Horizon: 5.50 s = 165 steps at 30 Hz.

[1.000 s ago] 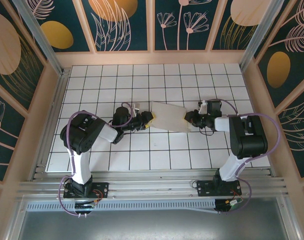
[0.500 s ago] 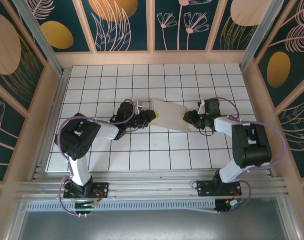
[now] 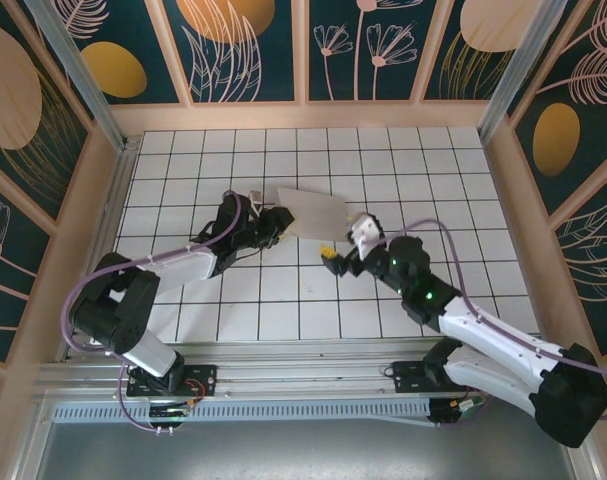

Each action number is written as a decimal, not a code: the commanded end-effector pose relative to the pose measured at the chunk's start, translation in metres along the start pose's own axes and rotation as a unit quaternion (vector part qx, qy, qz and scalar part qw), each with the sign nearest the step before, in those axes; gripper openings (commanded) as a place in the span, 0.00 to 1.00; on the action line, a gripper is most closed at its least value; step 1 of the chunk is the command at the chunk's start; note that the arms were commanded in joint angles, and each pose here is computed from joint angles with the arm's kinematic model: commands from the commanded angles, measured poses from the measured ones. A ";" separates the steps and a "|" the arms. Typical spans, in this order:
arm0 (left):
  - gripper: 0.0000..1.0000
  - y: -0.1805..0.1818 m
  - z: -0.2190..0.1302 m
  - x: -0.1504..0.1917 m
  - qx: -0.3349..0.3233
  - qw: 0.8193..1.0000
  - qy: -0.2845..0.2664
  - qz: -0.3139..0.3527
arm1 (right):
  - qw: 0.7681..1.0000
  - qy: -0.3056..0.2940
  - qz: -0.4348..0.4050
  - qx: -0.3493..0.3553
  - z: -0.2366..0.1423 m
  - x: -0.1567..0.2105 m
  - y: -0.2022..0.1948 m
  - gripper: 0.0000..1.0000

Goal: Fold the paper box

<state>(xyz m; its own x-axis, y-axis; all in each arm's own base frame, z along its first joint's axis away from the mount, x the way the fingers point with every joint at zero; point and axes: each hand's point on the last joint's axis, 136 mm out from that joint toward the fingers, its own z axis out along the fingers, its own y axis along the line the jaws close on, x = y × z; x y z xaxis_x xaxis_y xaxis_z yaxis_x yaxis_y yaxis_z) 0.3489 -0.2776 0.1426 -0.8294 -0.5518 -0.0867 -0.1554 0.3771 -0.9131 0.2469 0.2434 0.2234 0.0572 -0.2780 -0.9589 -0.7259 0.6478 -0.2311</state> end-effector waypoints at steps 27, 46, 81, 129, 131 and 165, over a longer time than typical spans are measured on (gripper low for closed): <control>0.49 -0.032 -0.049 -0.001 0.098 0.983 -0.035 -0.148 | 0.921 0.059 -0.376 0.077 0.102 0.037 -0.021 0.41; 0.99 -0.106 -0.193 -0.061 -0.063 0.856 -0.295 0.420 | 0.884 0.311 -0.279 -0.210 0.022 0.027 0.012 0.34; 0.93 -0.011 -0.110 -0.005 -0.031 0.875 -0.107 0.471 | 0.859 0.380 -0.191 -0.286 0.073 0.066 0.006 0.44; 0.37 -0.029 -0.028 -0.017 -0.024 0.784 0.133 0.607 | 0.859 0.371 -0.126 -0.330 0.093 0.083 -0.008 0.25; 0.31 -0.027 -0.029 -0.020 -0.044 0.799 0.138 0.584 | 0.857 0.374 -0.127 -0.331 0.094 0.085 -0.009 0.25; 0.26 -0.009 -0.030 -0.036 -0.111 0.817 0.126 0.552 | 0.852 0.388 -0.113 -0.333 0.101 0.093 -0.010 0.23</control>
<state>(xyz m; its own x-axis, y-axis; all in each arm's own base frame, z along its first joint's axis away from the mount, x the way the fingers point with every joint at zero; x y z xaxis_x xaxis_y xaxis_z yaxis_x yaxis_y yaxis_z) 0.3642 -0.2380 0.1581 -0.6200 0.3892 -0.6812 0.6850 0.6920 -0.2281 0.3327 0.2849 0.1301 -0.0054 -0.8865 -0.4627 -0.9979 0.0349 -0.0553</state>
